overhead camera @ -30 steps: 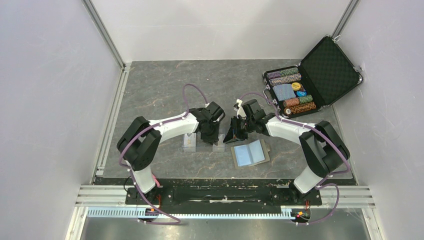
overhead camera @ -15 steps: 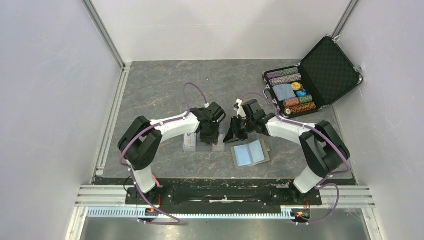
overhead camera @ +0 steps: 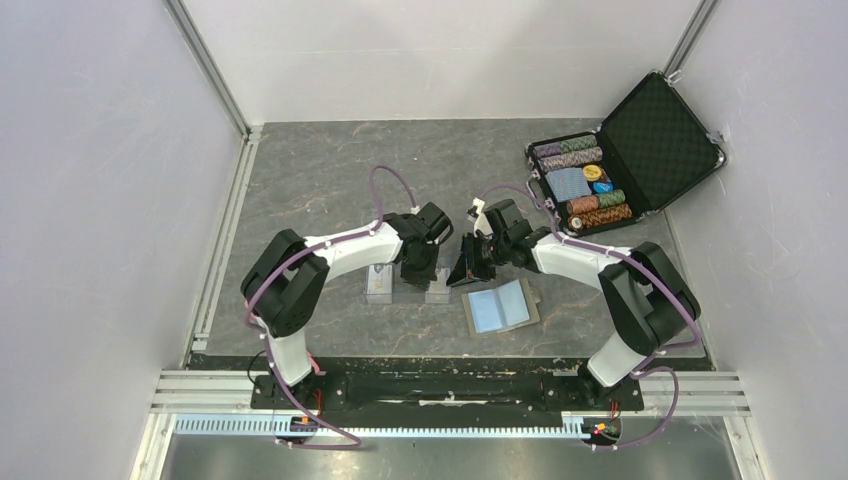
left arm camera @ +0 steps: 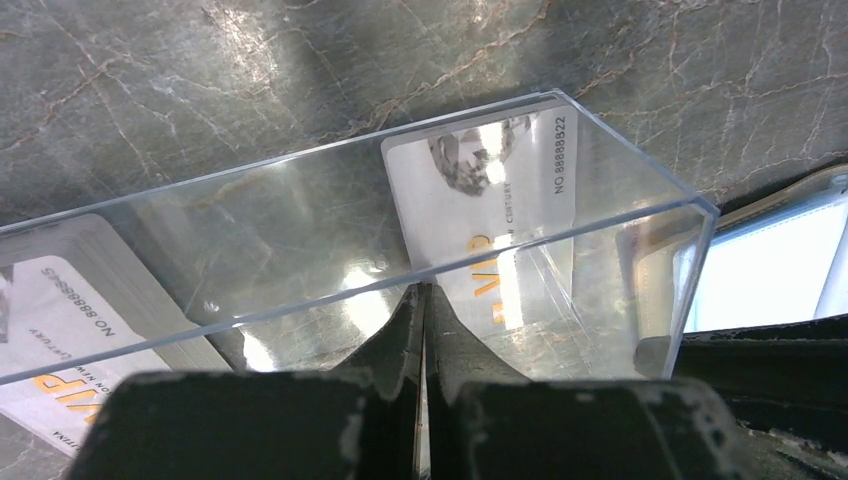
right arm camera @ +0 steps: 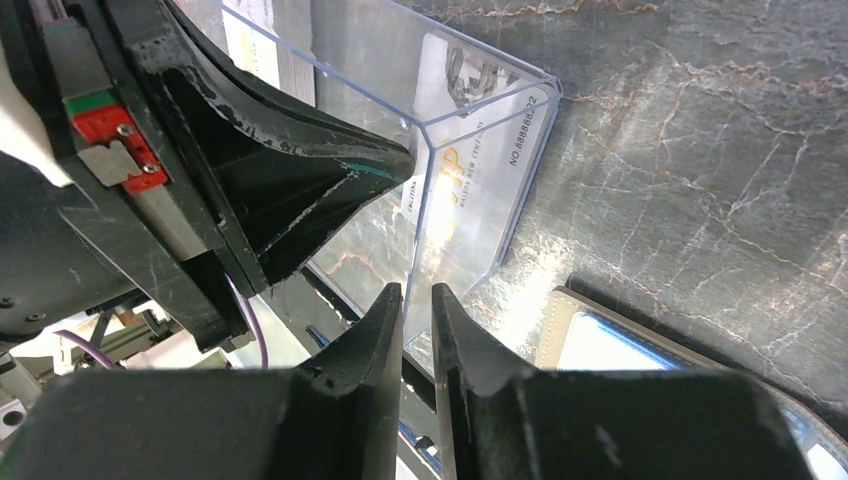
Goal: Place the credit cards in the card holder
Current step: Pick up the credit card from the storage box.
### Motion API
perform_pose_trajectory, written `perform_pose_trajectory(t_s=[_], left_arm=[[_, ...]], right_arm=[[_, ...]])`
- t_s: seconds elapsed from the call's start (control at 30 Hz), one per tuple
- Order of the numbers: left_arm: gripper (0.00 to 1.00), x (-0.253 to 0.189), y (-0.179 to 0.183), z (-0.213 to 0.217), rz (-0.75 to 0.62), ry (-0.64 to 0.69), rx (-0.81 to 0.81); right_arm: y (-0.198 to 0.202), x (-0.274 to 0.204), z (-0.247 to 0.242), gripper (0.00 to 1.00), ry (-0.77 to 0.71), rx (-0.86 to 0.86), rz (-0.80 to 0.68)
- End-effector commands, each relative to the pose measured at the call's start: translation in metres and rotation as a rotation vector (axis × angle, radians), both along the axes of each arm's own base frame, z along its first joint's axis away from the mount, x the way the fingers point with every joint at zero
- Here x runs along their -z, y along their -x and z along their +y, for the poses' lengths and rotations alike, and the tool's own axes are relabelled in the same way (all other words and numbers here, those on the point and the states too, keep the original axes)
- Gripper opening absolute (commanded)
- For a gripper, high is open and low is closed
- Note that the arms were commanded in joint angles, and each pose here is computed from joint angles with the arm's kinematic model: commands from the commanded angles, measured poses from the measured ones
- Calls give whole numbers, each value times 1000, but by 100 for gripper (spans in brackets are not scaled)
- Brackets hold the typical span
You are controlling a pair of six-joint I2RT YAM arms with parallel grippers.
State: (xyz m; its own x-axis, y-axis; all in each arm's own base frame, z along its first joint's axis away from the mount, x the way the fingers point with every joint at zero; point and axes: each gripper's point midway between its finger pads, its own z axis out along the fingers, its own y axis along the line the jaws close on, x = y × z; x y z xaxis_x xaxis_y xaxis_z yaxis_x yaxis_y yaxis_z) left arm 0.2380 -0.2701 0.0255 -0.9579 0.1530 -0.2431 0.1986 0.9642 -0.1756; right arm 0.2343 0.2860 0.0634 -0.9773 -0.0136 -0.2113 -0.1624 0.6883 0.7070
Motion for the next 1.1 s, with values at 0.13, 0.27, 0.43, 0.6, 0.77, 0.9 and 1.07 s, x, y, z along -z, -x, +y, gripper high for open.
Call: perform_pose_trajectory(t_s=[0.13,0.27,0.43,0.6,0.77,0.9,1.07], left_arm=[[6,-10,-5,-16,-38,-7,51],[7,-18,-5,-19,-54,10,52],[15,-26,-9,-19,-80,18,38],[41,-12,-6,-2,-57,-28,-8],[40,4,-1,3,-22,-7,-26],[24,12,2,-4,17,13,-3],[3,3,-1,-15,6,45,17]], right_arm=[[9,-1,-3,17,4,-33,-4],[10,1,-3,17,8,-32,-1],[10,1,-4,17,8,-31,-2],[11,2,-4,17,8,-35,-1],[11,3,-4,17,10,-35,1],[11,3,-4,17,10,-35,1],[11,2,-4,17,10,-37,0]])
